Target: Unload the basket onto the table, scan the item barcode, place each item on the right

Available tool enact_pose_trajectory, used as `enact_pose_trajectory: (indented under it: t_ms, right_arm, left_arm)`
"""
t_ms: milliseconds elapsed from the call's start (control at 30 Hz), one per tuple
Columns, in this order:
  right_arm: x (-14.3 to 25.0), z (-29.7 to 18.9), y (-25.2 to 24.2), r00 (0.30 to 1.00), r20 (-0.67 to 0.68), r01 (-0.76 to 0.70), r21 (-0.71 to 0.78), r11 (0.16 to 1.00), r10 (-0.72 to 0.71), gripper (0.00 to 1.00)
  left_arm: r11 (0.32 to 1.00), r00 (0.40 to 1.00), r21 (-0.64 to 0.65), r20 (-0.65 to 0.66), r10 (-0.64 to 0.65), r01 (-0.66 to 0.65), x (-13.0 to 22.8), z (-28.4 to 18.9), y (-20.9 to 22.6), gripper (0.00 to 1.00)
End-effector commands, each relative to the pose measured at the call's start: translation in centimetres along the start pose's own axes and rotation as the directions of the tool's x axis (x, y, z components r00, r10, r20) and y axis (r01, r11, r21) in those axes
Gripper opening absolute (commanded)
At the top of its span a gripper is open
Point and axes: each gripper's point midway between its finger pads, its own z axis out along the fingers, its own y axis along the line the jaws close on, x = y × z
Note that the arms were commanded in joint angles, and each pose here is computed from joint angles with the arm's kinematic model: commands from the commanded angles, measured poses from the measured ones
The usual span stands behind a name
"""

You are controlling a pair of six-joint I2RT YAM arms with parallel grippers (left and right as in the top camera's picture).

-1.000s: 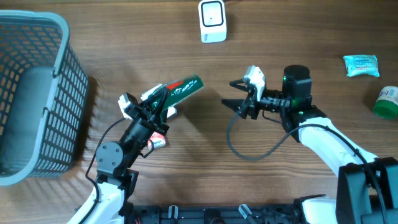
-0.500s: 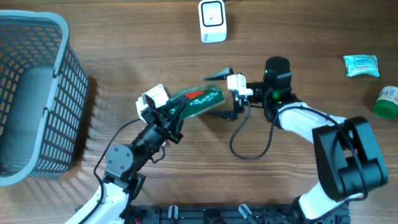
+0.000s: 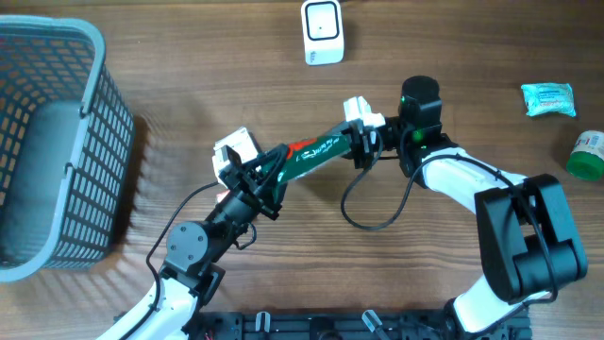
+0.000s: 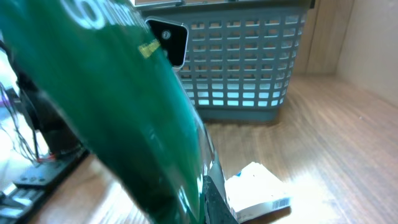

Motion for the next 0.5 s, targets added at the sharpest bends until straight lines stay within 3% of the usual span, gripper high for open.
enact_pose_trajectory:
  t_ms: [0, 67, 167, 233, 300, 400, 467]
  right_arm:
    - [-1.8, -1.2, -0.4, 0.919, 0.021, -0.393, -0.028, 0.919, 0.394, 0.04]
    - [-3.6, -2.2, -0.8, 0.873, 0.047, -0.485, -0.020, 0.874, 0.486, 0.04]
    - [-6.9, -3.4, -0.4, 0.892, 0.099, -0.442, -0.011, 0.897, 0.441, 0.04]
    - [-9.3, -5.0, -0.3, 0.865, 0.177, -0.478, 0.008, 0.878, 0.470, 0.04]
    - [-9.4, -6.2, -1.7, 0.735, 0.231, -0.656, 0.004, 0.755, 0.637, 0.04]
    - [-7.5, -6.9, -3.6, 0.447, 0.254, -0.883, -0.028, 0.469, 0.857, 0.04]
    - [-7.4, -6.9, -3.8, 0.438, 0.260, -0.887, -0.028, 0.460, 0.861, 0.04]
  left_arm:
    - [0.987, 0.987, 0.014, 0.026, -0.159, 0.159, -0.3, 0.4, -0.5, 1.00]
    - [0.984, 0.983, -0.043, 0.069, -0.167, 0.171, -1.1, 0.4, 1.1, 1.00]
    - [0.956, 0.967, -0.192, 0.168, -0.191, 0.222, -2.9, -0.4, 5.2, 1.00]
    - [0.942, 0.971, -0.292, 0.218, -0.099, 0.162, -4.2, -1.3, 7.5, 1.00]
    - [0.928, 0.971, -0.353, 0.238, -0.030, 0.116, -5.1, -2.0, 8.8, 1.00]
    - [0.895, 0.945, -0.418, 0.325, -0.011, 0.154, -6.9, -3.4, 10.6, 1.00]
    - [0.870, 0.923, -0.458, 0.385, 0.010, 0.181, -7.9, -4.5, 11.9, 1.00]
